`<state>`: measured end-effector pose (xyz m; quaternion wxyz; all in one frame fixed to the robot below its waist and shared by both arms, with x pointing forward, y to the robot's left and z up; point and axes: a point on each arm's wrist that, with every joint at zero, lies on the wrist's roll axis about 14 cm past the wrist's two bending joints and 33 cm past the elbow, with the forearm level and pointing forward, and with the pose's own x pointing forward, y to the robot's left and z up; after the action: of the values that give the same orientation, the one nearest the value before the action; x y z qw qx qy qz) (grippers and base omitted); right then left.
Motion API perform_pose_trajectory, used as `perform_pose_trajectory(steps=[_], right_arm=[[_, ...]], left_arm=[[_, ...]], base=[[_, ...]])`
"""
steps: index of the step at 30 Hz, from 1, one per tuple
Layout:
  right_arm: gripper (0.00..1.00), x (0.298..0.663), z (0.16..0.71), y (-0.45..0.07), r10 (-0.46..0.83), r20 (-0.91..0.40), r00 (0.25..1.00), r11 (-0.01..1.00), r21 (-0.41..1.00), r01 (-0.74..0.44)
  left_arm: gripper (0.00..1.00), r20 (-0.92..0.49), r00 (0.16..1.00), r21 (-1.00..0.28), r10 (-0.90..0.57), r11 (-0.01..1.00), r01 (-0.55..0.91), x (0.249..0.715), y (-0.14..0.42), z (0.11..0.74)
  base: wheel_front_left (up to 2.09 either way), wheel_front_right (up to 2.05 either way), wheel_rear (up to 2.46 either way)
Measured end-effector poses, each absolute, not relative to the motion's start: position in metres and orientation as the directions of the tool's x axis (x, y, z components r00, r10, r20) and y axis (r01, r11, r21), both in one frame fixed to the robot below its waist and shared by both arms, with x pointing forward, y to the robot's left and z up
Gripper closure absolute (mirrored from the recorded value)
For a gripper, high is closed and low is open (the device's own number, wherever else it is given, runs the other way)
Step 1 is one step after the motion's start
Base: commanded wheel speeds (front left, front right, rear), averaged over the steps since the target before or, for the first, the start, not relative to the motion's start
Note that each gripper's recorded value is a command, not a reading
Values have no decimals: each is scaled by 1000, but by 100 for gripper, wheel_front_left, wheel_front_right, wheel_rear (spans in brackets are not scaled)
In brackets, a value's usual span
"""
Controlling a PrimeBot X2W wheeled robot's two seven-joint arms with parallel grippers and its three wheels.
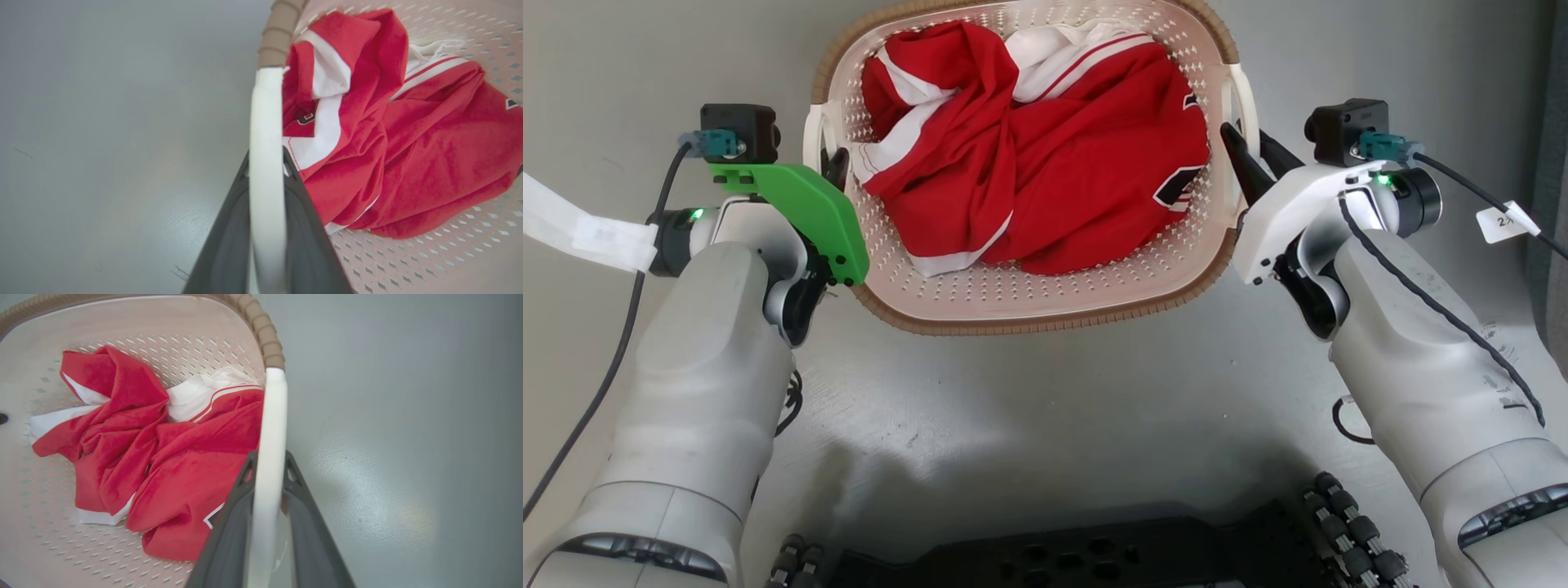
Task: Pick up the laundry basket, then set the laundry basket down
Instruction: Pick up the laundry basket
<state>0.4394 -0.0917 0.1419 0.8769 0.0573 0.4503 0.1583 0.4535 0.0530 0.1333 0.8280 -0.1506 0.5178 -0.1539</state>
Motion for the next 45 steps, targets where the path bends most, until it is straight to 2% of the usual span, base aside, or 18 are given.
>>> perform_pose_trajectory(steps=[26, 34, 41, 45], right_arm=[[100, 428, 174, -99, 307, -808, 503, 951, 244, -189], [100, 425, 198, -99, 302, -812, 500, 953, 246, -176], [100, 409, 216, -96, 307, -825, 475, 952, 263, -158], [100, 404, 233, -95, 310, -824, 474, 951, 269, -154]], left_arm=[[100, -833, 349, -435, -429, 898, 65, 441, 45, 178], [100, -838, 324, -448, -439, 893, 48, 428, 45, 202], [100, -848, 292, -453, -442, 891, 29, 414, 47, 222], [100, -841, 309, -453, -443, 890, 42, 413, 48, 241]], base=[[0, 0, 0], [0, 0, 0], [0, 0, 0], [0, 0, 0]])
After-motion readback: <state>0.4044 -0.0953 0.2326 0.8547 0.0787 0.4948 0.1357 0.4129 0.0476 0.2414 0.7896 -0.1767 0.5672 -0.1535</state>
